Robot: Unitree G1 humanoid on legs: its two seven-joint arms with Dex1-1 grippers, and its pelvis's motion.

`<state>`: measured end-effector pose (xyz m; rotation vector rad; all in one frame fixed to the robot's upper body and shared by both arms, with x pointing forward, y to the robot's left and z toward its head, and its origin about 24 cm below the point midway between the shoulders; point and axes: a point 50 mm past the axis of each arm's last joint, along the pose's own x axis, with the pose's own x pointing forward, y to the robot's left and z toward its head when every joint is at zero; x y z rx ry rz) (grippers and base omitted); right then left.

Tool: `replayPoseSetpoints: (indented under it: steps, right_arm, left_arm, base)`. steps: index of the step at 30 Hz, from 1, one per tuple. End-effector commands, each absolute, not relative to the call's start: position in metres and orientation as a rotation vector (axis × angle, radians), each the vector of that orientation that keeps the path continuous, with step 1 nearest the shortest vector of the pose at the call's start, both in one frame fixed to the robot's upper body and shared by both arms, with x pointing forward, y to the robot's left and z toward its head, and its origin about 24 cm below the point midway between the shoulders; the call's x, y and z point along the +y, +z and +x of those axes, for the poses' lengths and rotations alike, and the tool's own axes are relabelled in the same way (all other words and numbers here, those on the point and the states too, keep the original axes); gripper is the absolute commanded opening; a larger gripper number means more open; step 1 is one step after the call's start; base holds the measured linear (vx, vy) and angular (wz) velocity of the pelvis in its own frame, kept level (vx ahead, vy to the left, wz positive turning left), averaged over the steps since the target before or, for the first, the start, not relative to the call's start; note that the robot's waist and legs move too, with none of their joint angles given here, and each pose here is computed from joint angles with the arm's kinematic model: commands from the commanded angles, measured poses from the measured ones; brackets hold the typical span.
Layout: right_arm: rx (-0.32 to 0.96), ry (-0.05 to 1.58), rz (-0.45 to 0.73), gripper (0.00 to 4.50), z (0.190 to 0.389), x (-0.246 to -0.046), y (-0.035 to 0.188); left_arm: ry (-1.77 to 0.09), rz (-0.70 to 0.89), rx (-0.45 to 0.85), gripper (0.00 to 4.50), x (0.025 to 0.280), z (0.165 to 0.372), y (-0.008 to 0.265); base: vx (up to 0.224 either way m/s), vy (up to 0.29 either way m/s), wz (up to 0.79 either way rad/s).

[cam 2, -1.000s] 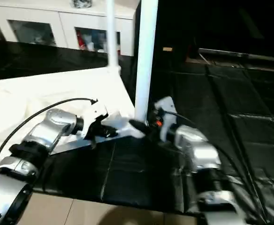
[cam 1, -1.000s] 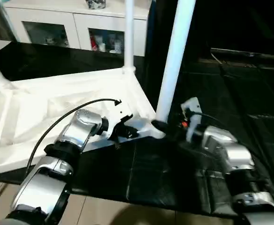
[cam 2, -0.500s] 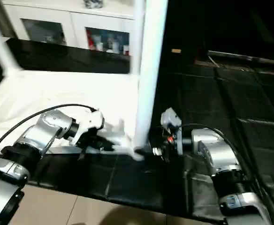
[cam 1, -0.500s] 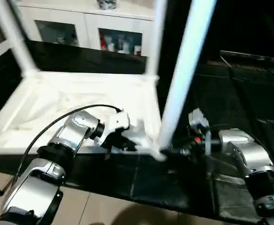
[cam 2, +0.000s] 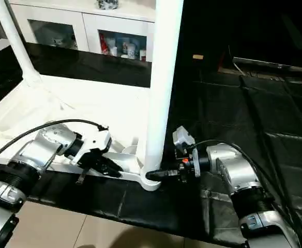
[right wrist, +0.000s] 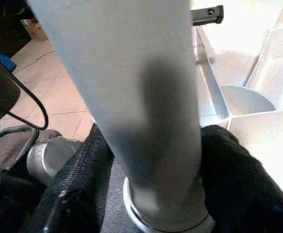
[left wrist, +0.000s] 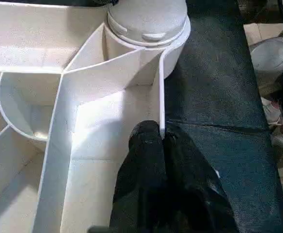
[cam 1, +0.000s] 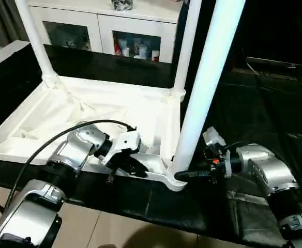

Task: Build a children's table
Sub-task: Rotate leg to tighten

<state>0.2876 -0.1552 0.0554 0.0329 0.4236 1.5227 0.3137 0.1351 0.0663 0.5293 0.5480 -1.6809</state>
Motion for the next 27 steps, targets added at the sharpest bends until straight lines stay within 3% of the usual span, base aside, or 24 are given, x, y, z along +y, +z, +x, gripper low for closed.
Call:
replayPoseSetpoints:
  steps: [1, 11, 15, 20, 23, 27]
  right_arm:
    - [0.400, 1.565, 0.030, 2.39, 0.289, -0.152, 0.061]
    - [0.401, 1.542, 0.054, 2.10, 0.286, -0.147, 0.059]
    - [0.430, 1.289, 0.046, 2.09, 0.298, -0.132, 0.046]
    - [0.430, 1.101, 0.047, 2.04, 0.308, -0.109, 0.037]
    - [0.429, 0.919, 0.067, 1.99, 0.321, -0.090, 0.037]
    - [0.423, 0.769, 0.087, 1.96, 0.331, -0.082, 0.038]
  left_arm:
    - [-1.763, 0.562, 0.515, 0.00, 0.126, 0.310, 0.071]
    - [-1.689, 0.529, 0.511, 0.00, 0.125, 0.314, 0.069]
    - [-1.502, 0.417, 0.494, 0.00, 0.115, 0.328, 0.069]
    - [-1.348, 0.367, 0.502, 0.00, 0.103, 0.339, 0.065]
    - [-1.233, 0.322, 0.506, 0.00, 0.092, 0.347, 0.066]
    - [-1.152, 0.276, 0.491, 0.00, 0.082, 0.353, 0.068]
  base:
    - [0.000, 0.000, 0.00]
    - [0.000, 0.000, 0.00]
    - [0.000, 0.000, 0.00]
    - [0.000, 0.000, 0.00]
    - [0.000, 0.000, 0.00]
    - [0.000, 0.000, 0.00]
